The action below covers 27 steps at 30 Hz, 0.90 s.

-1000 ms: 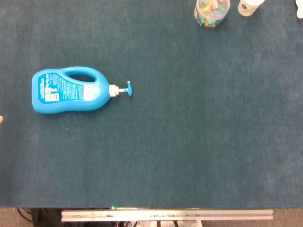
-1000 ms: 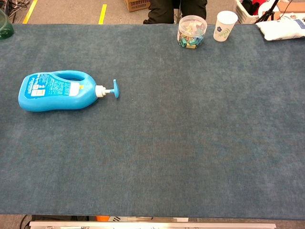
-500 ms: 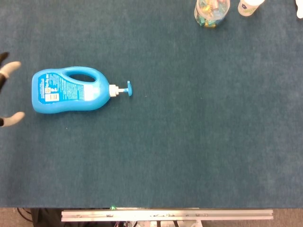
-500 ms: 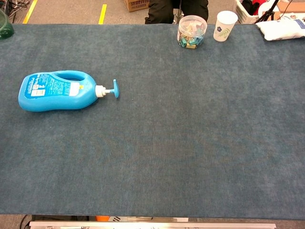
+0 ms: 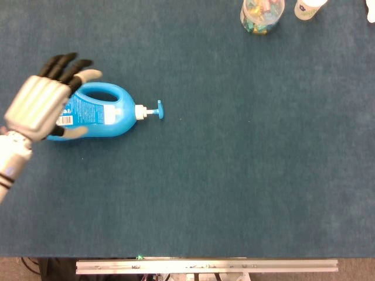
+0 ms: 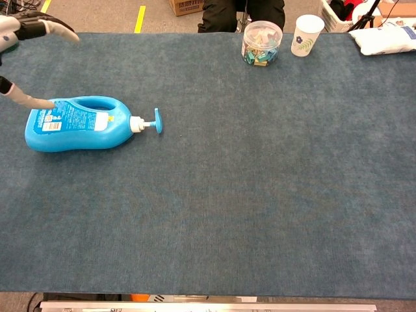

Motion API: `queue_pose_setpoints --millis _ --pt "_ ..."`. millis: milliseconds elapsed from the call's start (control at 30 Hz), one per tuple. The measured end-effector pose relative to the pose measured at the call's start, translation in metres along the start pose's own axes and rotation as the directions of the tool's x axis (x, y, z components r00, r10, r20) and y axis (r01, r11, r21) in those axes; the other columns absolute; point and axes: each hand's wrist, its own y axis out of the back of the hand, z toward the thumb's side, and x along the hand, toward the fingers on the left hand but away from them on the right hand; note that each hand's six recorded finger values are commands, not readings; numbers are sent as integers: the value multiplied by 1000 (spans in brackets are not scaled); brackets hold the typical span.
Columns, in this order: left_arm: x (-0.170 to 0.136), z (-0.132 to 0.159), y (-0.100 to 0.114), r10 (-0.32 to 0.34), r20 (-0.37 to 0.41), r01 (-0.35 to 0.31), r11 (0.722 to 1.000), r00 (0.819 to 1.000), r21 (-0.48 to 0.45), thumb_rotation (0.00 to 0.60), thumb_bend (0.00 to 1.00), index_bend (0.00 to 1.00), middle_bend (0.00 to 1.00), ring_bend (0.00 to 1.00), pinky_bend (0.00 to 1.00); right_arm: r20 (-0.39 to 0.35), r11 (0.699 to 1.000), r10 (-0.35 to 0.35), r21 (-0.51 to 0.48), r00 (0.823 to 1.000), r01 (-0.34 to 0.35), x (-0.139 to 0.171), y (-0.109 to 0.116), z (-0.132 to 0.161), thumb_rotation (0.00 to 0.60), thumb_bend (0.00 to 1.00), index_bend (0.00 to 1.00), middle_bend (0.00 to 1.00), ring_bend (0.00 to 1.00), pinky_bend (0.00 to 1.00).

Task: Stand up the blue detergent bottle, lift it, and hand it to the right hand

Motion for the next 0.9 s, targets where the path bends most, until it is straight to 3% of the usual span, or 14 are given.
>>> queue_pose_setpoints --millis 267,600,900 --pt "33 22 -26 -95 22 94 994 995 49 600 91 179 115 33 93 19 1000 3 -5 1000 -3 5 1 -6 600 5 220 305 192 205" --pt "64 55 -63 -131 67 119 980 989 160 600 91 248 111 32 94 33 1000 16 -14 999 -16 9 -2 -15 600 5 220 305 192 205" --pt "83 74 -93 -174 29 164 962 984 220 600 91 264 106 30 94 27 999 36 -23 999 -36 9 -5 -20 600 5 220 305 192 205"
